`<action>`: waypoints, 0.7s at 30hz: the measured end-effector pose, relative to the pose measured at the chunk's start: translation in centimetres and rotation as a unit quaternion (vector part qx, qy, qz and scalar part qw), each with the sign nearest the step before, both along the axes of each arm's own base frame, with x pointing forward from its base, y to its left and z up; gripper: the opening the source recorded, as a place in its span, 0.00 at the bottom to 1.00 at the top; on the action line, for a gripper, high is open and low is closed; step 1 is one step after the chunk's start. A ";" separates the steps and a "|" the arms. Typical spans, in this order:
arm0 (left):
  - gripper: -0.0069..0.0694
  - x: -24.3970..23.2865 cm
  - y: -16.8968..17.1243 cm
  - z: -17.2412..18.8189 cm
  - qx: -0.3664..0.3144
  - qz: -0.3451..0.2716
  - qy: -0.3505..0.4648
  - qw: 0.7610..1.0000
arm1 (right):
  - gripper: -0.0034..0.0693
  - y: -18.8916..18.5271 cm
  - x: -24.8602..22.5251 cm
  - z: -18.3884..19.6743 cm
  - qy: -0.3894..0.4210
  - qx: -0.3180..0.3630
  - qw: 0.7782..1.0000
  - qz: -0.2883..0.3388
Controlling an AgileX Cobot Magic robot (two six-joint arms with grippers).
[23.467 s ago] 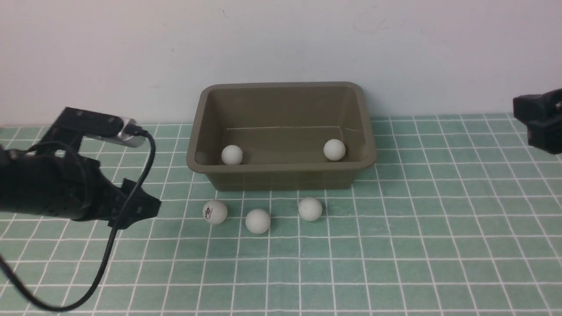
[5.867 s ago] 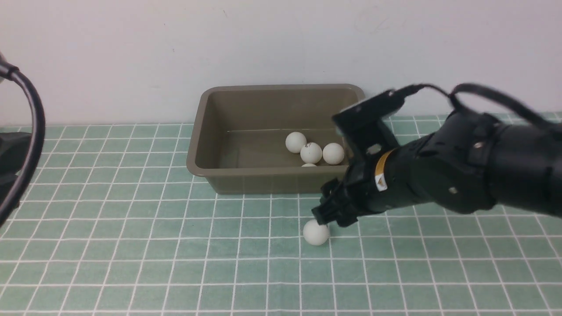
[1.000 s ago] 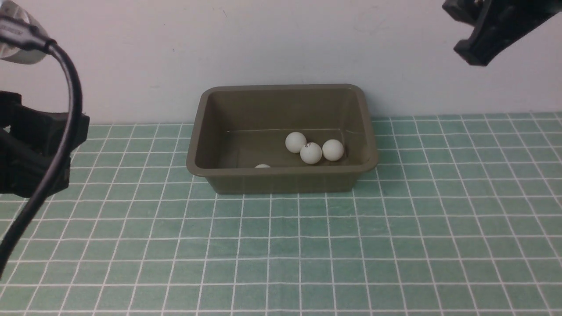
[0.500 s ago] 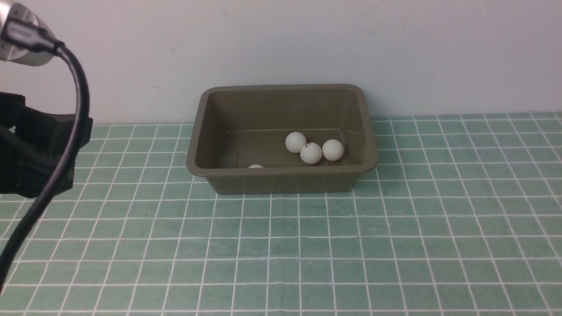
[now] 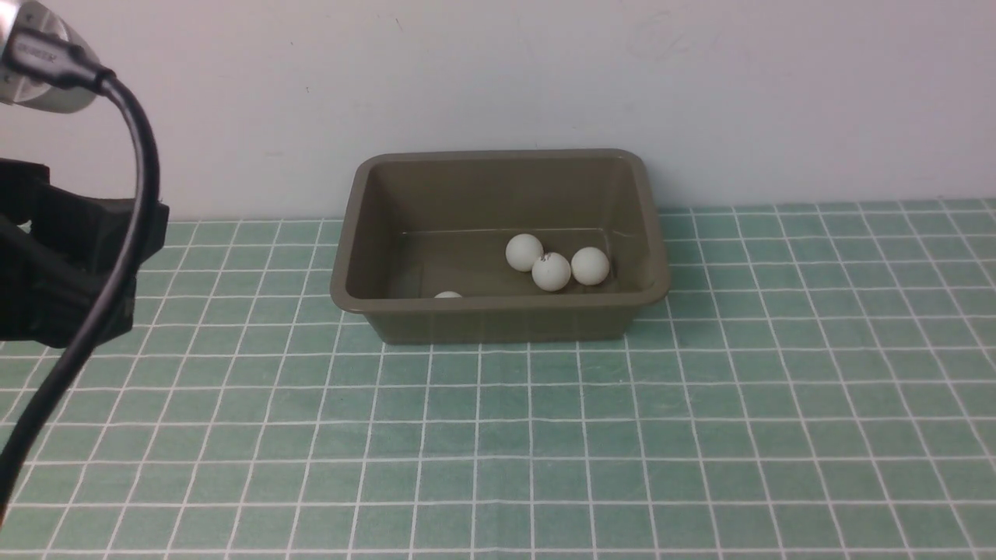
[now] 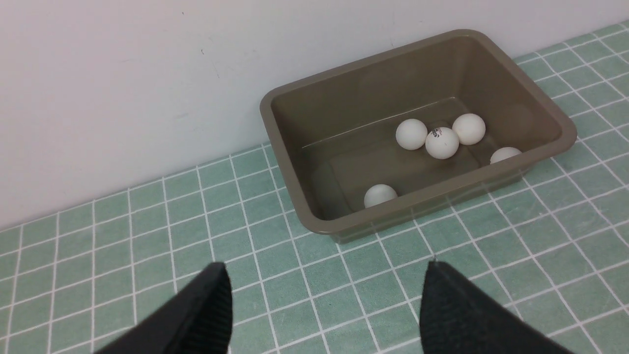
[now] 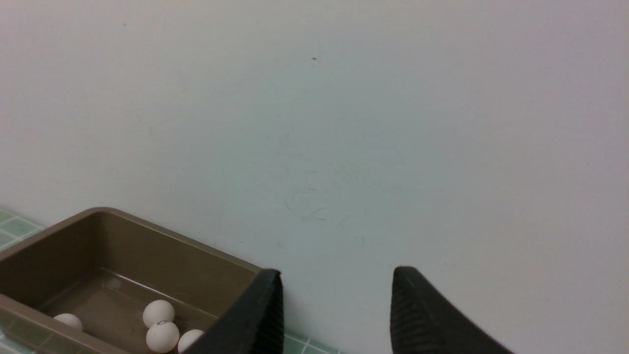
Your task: Put the table tennis balls in the box on the green coffee tablecloth.
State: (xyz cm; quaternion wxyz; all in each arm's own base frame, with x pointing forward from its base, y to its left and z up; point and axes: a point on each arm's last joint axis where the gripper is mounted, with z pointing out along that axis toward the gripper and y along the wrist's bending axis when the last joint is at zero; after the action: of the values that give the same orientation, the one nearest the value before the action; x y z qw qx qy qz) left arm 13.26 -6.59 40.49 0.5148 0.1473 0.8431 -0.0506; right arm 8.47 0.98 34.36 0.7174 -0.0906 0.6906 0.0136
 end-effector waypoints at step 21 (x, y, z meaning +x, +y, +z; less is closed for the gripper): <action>0.69 -0.1 -0.3 -0.1 -0.017 -0.007 0.012 1.000 | 0.35 4.4 2.1 -8.3 0.045 -0.233 0.960 0.150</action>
State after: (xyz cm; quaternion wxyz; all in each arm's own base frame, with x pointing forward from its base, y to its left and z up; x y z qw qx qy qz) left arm 13.15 -6.86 40.37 0.5066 0.1441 0.8472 -0.0700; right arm 10.59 5.42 26.03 0.6344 -0.3570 0.6847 -0.0365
